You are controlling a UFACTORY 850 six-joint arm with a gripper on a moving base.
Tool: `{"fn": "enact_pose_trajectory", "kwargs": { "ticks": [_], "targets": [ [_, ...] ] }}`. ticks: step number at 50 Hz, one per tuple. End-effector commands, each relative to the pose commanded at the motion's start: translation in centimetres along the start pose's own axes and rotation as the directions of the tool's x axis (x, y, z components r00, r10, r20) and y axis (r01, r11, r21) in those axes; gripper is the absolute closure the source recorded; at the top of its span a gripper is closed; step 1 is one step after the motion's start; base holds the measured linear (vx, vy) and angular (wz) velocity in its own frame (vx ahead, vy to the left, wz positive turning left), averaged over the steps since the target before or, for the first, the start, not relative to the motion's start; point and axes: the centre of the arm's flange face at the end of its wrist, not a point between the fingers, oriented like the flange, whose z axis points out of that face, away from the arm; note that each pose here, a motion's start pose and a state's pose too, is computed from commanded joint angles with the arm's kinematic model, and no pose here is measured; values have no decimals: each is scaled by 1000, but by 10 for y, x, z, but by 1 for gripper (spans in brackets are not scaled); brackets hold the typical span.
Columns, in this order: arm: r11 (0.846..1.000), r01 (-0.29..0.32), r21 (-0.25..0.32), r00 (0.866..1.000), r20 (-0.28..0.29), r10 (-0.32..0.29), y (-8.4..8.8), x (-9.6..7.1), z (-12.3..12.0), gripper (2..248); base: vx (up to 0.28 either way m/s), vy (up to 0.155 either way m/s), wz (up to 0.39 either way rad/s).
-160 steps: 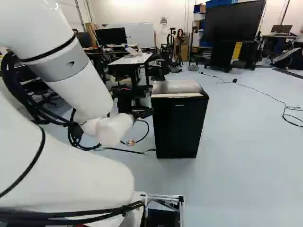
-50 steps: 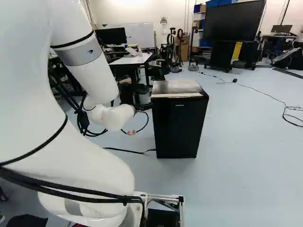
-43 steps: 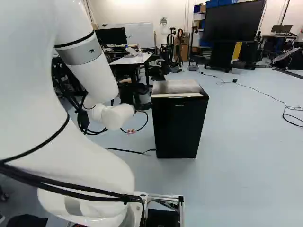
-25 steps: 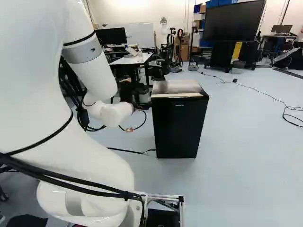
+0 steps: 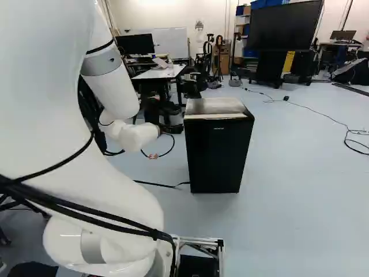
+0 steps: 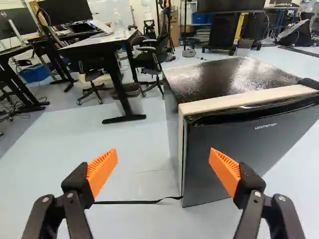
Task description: Open the fridge door
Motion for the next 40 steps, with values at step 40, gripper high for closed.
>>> {"fn": "enact_pose_trajectory", "kwargs": {
  "ticks": [40],
  "targets": [
    [989, -118, -93, 993, 2, 118, -32, 6, 31, 3, 0, 0, 0]
  ]
}}
